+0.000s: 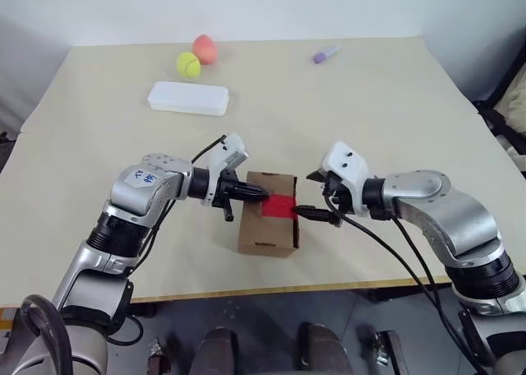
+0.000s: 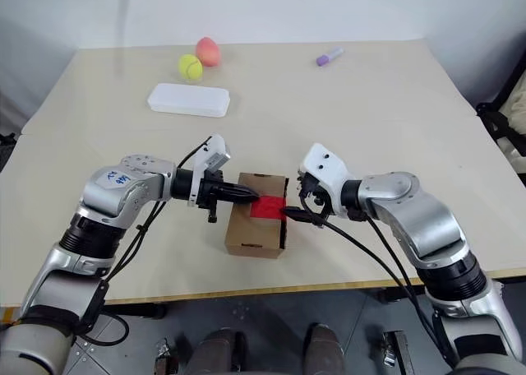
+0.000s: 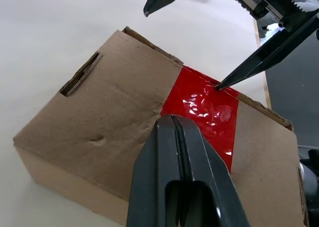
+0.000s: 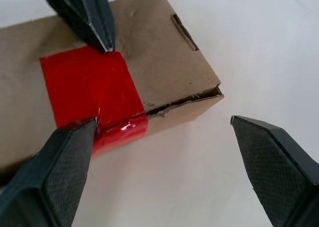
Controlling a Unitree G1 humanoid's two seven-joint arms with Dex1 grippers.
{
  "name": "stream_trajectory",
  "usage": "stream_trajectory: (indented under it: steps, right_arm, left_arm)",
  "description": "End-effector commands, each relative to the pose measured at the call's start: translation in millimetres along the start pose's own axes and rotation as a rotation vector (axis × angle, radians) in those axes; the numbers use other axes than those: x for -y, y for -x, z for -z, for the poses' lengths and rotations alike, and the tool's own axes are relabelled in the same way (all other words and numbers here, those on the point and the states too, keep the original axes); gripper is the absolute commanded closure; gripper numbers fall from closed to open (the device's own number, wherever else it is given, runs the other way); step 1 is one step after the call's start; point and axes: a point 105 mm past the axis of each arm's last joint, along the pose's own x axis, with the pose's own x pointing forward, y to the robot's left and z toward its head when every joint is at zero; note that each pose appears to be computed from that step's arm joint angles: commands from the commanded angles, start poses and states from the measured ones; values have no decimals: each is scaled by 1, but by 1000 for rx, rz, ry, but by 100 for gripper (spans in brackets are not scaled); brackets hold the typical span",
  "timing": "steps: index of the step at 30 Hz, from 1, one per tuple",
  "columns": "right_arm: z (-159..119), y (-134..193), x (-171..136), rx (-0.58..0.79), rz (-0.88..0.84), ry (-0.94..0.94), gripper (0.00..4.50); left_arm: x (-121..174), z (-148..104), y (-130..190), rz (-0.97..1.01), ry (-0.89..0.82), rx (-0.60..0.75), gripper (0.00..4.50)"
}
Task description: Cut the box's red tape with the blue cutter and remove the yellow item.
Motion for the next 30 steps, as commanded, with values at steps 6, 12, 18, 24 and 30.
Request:
stream_trajectory:
  steps: [6,12,18,24,30]
  right_arm:
    - [58,3,6,-225,13,46,4]
    - [85,8,6,-332,4,122,4]
    - [88,22,7,-324,15,69,4]
    - [78,35,10,-219,57,-144,4]
    - [56,36,8,-7,33,-537,4]
  left_arm:
    - [1,14,-2,3,7,-55,450]
    - [2,18,-2,-3,8,-65,450]
    - [2,20,-1,-13,12,-66,450]
    - [1,21,1,-28,16,-67,450]
    - [2,23,2,-27,17,-74,450]
